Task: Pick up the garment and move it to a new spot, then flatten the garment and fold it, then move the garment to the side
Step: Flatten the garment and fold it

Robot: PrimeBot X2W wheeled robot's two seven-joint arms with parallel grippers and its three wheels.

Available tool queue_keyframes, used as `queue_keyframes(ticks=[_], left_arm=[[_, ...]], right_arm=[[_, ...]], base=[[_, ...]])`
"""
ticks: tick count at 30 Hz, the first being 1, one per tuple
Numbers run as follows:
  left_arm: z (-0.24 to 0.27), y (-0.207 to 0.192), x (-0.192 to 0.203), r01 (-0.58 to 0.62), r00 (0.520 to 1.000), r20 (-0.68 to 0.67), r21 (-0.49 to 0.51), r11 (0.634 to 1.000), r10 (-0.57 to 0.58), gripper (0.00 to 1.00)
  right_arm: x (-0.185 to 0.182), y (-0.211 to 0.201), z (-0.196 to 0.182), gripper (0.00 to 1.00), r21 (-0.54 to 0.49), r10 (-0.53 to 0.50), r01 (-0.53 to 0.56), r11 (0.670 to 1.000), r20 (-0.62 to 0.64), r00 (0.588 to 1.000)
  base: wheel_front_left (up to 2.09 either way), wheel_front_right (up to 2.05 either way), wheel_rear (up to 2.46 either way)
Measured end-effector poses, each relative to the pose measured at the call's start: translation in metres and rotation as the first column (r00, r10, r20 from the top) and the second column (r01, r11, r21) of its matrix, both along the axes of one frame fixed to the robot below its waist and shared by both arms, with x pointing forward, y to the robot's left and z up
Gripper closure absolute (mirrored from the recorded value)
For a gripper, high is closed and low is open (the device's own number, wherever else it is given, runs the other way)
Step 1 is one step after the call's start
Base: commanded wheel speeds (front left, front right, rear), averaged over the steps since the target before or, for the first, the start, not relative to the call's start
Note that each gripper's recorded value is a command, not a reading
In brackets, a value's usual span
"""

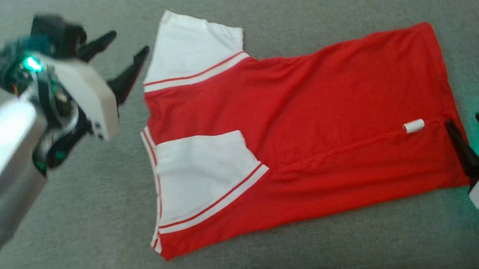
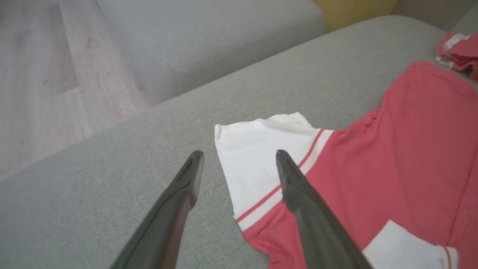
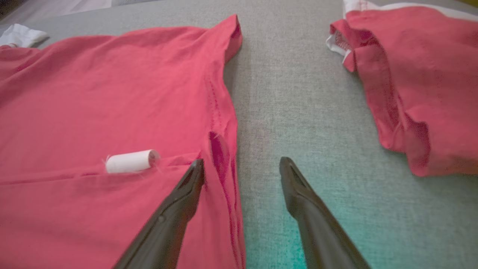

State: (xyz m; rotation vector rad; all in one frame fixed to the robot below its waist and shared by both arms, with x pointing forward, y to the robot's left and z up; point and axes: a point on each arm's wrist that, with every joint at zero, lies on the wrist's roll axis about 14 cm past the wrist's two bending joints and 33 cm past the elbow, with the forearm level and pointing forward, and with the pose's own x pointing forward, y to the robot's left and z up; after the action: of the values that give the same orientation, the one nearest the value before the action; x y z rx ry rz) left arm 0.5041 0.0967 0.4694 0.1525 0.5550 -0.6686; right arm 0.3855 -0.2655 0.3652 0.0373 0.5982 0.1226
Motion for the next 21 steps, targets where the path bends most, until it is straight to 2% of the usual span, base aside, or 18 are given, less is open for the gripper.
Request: queue_keyframes(ticks=[3, 11, 21], left_arm=[[-0.015, -0.011, 0.019, 0.014, 0.996, -0.086, 0.020, 1.000, -0.012, 0.00], [-0.047, -0.029, 0.065, 0.017, 0.984, -0.176, 0.066, 0.998, -0.005, 0.00], [-0.099, -0.039, 0.081, 0.025, 0.961, -0.276, 0.112, 0.993, 0.007, 0.00]], right_arm=[[0.003, -0.003, 0.001, 0.00, -0.010, -0.009, 0.009, 1.000, -0.001, 1.000], [-0.006, -0.019, -0.002, 0.00, -0.037, -0.073, 0.072, 0.997, -0.024, 0.997], [-0.020, -0.032, -0.005, 0.00, -0.042, -0.152, 0.150, 0.988, -0.045, 0.987]], base=[[0.00, 0.00, 0.00], [0.00, 0.00, 0.00], [0.00, 0.00, 0.00]])
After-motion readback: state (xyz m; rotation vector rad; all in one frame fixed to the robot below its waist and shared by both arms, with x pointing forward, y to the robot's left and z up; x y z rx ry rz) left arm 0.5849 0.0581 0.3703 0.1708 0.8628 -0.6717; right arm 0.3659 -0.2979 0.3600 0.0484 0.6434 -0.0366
